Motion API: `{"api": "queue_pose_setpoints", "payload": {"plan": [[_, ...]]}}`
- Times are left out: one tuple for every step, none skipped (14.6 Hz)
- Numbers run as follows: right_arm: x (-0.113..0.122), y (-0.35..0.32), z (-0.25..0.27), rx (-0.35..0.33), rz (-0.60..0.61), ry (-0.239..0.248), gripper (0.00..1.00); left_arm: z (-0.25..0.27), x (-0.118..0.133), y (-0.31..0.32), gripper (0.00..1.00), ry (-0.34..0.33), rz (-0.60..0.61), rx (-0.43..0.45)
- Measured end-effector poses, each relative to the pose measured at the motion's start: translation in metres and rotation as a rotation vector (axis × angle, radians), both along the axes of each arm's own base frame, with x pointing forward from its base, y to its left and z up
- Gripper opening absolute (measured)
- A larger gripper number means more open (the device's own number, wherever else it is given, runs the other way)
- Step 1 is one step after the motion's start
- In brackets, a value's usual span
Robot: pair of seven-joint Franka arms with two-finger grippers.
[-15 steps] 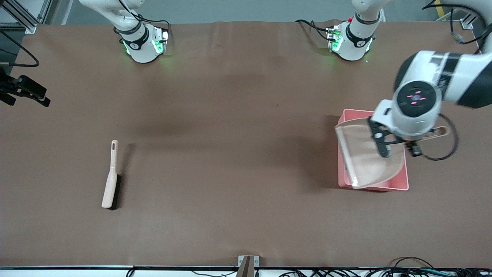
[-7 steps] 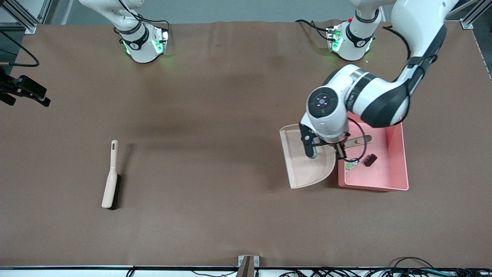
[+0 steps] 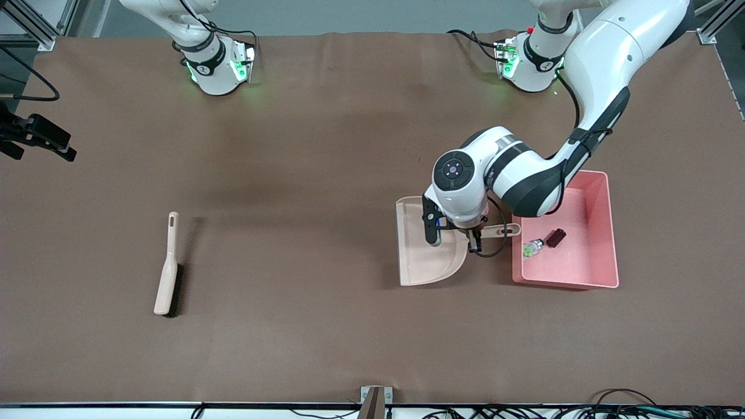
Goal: Clean e-waste and dump in bin
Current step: 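Carry the empty dustpan back toward the table middle with the left gripper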
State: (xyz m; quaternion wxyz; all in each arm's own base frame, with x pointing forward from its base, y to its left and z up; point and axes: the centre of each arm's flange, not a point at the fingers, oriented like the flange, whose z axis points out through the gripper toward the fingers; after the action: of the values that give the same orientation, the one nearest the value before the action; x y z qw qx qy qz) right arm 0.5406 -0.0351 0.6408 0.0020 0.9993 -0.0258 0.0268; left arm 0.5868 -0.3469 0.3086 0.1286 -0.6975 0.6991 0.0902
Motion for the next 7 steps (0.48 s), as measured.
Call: {"api": "queue_pose_setpoints", "payload": {"plan": [[0.0, 0.0, 0.0, 0.0, 0.0, 0.0, 1.0, -0.002, -0.002, -0.003, 0.34, 0.01, -0.025, 0.0], [0.0, 0.0, 0.0, 0.0, 0.0, 0.0, 1.0, -0.004, -0.004, -0.007, 0.34, 0.018, -0.047, 0.001], [0.0, 0.0, 0.0, 0.0, 0.0, 0.0, 1.0, -0.006, -0.008, -0.014, 0.34, 0.024, -0.068, 0.001], [0.0, 0.0, 0.0, 0.0, 0.0, 0.0, 1.0, -0.009, -0.015, -0.022, 0.34, 0.03, -0.085, 0.002], [0.0, 0.0, 0.0, 0.0, 0.0, 0.0, 1.0, -0.014, -0.021, -0.032, 0.34, 0.039, -0.102, 0.006], [0.0, 0.0, 0.0, 0.0, 0.0, 0.0, 1.0, -0.024, -0.027, -0.039, 0.34, 0.048, -0.115, 0.019], [0.0, 0.0, 0.0, 0.0, 0.0, 0.0, 1.0, -0.036, -0.032, -0.044, 0.34, 0.056, -0.123, 0.038]]}}
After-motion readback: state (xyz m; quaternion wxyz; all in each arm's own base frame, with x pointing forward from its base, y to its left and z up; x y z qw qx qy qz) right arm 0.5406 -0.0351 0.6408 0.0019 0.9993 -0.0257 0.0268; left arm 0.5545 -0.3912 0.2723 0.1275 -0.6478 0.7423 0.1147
